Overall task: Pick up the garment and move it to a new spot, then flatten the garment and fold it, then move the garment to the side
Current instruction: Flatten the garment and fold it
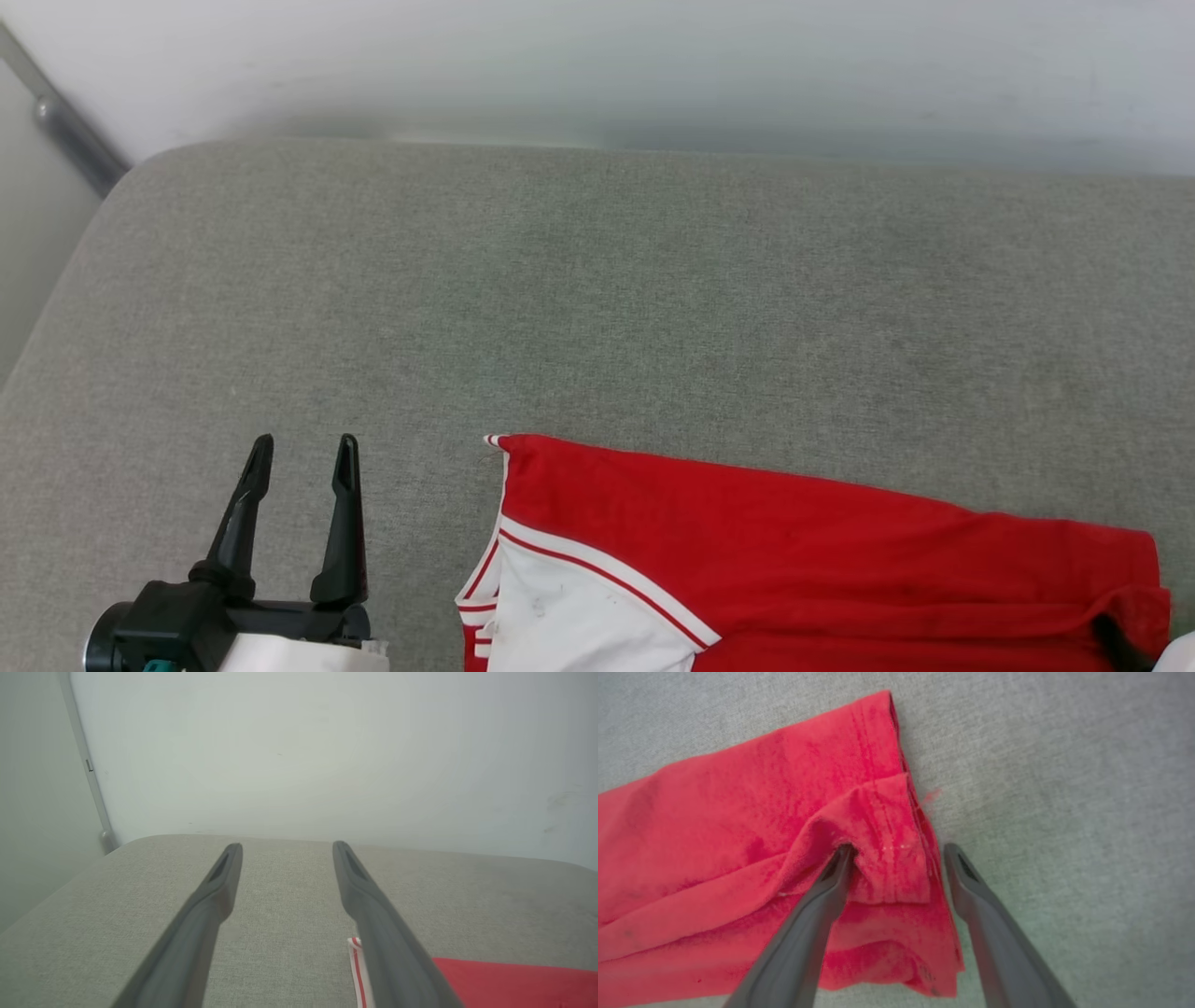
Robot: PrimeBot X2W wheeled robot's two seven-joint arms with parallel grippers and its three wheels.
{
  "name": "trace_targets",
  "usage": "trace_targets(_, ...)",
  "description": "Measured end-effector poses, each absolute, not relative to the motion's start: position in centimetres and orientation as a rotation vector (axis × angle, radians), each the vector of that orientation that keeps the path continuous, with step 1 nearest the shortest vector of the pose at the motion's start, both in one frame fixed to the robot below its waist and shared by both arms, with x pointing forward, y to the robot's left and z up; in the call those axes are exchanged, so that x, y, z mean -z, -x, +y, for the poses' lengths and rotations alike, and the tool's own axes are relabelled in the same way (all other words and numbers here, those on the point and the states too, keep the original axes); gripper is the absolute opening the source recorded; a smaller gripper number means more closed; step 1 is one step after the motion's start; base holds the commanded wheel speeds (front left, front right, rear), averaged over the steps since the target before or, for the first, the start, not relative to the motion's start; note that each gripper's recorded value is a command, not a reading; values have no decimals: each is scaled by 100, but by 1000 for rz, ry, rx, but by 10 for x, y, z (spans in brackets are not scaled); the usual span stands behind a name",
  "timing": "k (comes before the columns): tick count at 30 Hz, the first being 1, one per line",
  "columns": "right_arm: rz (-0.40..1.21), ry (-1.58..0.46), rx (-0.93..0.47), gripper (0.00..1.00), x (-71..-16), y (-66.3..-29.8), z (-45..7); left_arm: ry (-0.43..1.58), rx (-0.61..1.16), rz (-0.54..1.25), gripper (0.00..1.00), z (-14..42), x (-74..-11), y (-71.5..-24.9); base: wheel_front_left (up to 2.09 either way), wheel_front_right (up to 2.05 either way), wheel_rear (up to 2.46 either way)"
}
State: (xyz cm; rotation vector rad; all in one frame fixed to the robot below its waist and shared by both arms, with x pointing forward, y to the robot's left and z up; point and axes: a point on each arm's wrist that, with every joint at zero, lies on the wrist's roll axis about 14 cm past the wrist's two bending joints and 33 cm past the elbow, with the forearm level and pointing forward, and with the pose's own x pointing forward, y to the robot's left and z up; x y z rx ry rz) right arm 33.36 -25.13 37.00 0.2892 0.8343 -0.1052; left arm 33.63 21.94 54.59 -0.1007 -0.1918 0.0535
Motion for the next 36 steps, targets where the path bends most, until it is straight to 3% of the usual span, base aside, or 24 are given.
trace_targets(12, 884, -313, 52, 100, -350, -341, -230, 89, -65, -162, 100, 222, -534, -340, 0, 0, 0)
trace_targets(13, 887, -321, 41, 36, -350, -342, -227, 91, -62, -162, 100, 221, -533, -341, 0, 0, 0)
trace_targets(14, 888, -321, 28, 0, -350, -343, -224, 91, -59, -160, 100, 220, -533, -341, 0, 0, 0)
trace_targets(23, 820, -307, 4, 0, -359, -348, -222, 91, -46, -164, 100, 216, -534, -340, 0, 0, 0)
trace_targets(36, 692, -202, 216, 0, -387, -353, -307, 90, -5, -174, 100, 206, -537, -341, 0, 0, 0)
